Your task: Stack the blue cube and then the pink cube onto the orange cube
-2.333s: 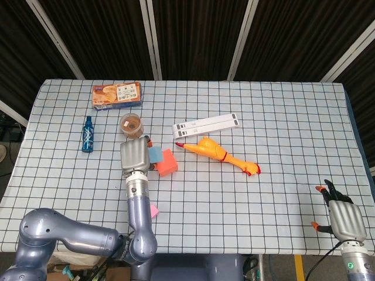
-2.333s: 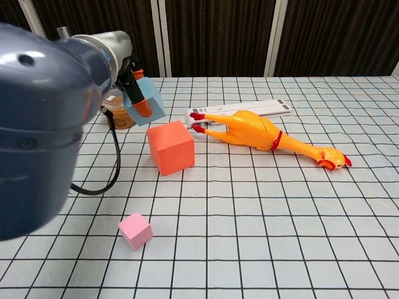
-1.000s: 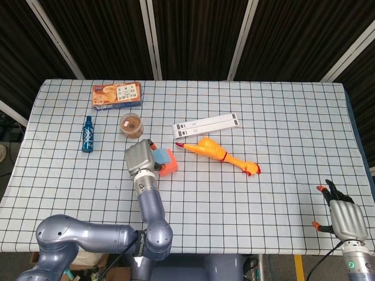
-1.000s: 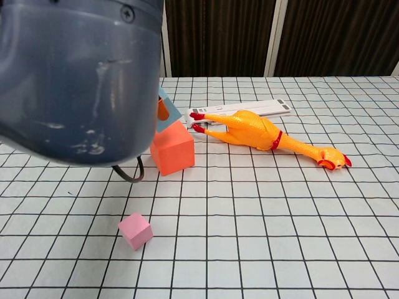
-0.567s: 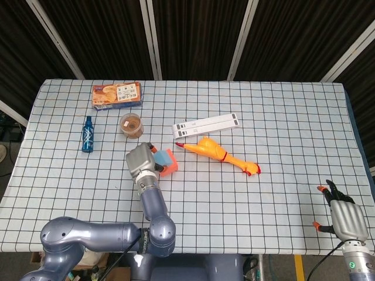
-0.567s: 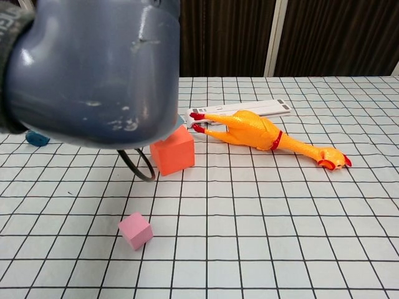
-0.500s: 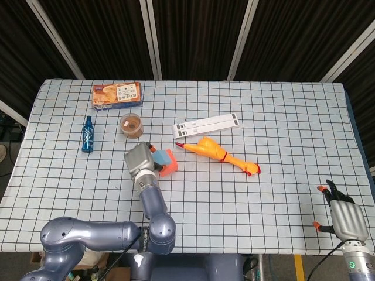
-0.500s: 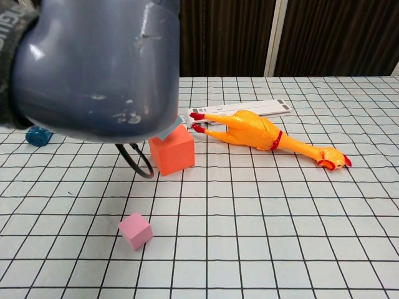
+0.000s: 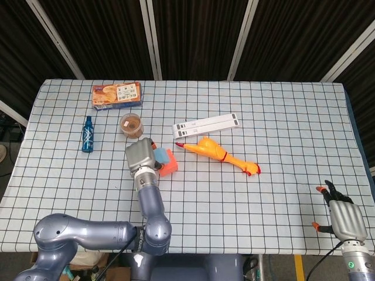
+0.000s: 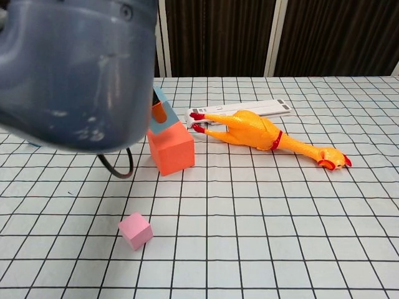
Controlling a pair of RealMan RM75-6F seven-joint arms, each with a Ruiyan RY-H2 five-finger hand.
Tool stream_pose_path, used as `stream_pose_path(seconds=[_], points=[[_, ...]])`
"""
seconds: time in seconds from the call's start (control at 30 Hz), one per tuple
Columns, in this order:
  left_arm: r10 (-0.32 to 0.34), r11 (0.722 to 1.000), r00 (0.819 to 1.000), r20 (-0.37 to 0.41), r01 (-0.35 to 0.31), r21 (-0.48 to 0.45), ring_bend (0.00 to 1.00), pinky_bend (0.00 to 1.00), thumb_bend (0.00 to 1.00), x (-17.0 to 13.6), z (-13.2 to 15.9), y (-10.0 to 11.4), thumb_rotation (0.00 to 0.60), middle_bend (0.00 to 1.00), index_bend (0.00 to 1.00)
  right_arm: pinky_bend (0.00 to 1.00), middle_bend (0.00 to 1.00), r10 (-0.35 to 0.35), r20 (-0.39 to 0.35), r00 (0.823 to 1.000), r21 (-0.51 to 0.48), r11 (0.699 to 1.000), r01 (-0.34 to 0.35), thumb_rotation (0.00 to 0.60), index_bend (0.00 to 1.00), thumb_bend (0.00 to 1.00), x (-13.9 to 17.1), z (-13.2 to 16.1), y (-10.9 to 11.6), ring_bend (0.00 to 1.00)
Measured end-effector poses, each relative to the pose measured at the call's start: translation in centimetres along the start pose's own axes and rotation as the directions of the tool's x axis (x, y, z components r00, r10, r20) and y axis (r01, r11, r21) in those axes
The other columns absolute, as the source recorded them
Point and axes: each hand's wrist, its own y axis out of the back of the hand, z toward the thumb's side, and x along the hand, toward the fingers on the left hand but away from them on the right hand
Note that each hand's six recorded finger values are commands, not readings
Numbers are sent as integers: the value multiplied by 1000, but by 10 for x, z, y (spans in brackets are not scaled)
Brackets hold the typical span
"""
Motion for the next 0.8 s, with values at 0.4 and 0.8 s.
stream_pose_path(seconds=[0.4, 0.8], points=[[151, 874, 942, 300, -268, 405, 967, 1000, 528, -2, 2, 32, 600, 925, 766, 264, 70, 3, -3, 1000, -2, 1000, -3, 600, 210, 122, 0, 1, 0, 221], [30, 800, 782, 623, -392, 454, 880, 1000, 404, -6, 9, 19, 600, 846, 735, 263, 70, 16, 5, 1000, 4, 1000, -16, 600, 210, 122, 0, -1, -2, 223]])
